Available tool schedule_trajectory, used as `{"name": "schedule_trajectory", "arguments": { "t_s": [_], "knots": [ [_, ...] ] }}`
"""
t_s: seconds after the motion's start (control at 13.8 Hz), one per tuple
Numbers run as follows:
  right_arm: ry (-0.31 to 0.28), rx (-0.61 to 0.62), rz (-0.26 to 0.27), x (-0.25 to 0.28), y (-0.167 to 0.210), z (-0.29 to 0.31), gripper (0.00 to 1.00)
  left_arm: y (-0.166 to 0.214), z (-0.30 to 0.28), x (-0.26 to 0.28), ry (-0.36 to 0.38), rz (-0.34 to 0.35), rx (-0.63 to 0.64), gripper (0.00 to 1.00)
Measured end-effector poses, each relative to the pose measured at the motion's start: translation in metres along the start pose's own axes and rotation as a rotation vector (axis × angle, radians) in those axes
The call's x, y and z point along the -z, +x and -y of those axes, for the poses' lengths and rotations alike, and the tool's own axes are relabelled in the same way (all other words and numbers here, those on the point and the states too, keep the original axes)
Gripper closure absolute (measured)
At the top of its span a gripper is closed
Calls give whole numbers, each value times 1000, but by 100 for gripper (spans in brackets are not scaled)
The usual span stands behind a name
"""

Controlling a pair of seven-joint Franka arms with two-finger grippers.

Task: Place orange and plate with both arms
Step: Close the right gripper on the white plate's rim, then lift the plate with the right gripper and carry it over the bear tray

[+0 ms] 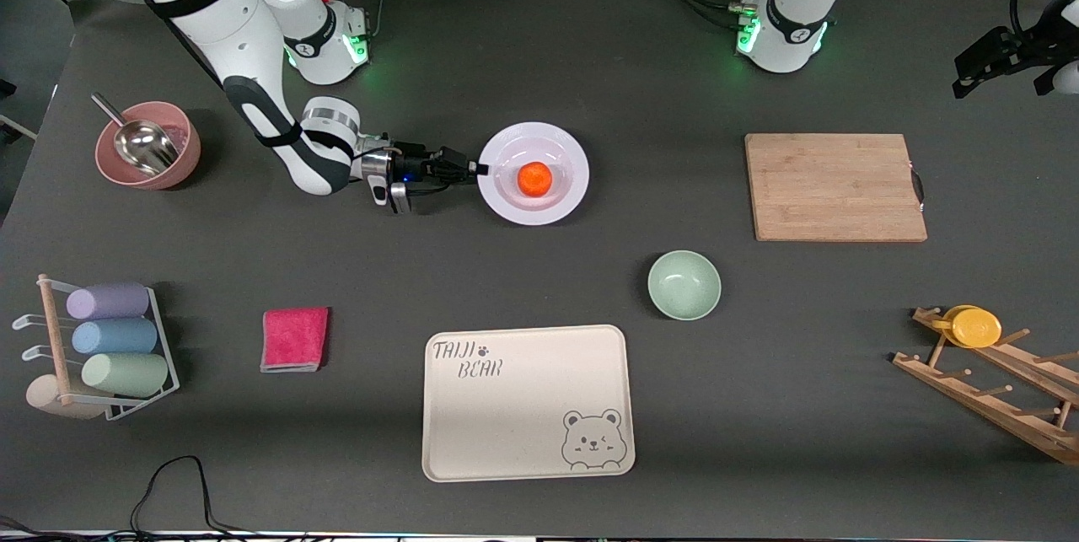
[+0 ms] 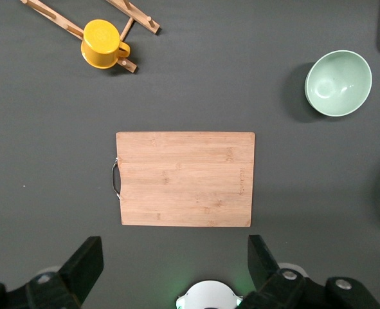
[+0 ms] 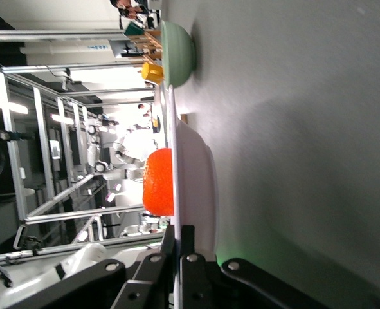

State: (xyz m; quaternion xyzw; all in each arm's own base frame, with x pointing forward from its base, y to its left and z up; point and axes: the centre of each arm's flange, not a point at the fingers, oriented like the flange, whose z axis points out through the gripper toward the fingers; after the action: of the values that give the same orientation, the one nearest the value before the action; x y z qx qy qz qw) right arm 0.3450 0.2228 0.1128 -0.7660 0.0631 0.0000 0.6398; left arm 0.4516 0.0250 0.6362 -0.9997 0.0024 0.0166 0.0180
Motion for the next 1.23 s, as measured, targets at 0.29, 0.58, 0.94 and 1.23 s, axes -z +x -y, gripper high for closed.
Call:
{"name": "schedule_trajectory", "arguments": {
  "t_s": [0.29,0.58,0.94,1.23],
  "knots": [
    [59,-10,-31,-4,39,35,96,2,3,-5,-1,10,6,0],
    [84,11,-13,-5,105,82,96,2,19,-10,-11,21,35,0],
    [45,33,-36,34,212,115,96,2,17,-10,-10,19,31,0],
    [49,47,-51,31,284,105,96,2,13,-9,-8,19,23,0]
  ]
}}
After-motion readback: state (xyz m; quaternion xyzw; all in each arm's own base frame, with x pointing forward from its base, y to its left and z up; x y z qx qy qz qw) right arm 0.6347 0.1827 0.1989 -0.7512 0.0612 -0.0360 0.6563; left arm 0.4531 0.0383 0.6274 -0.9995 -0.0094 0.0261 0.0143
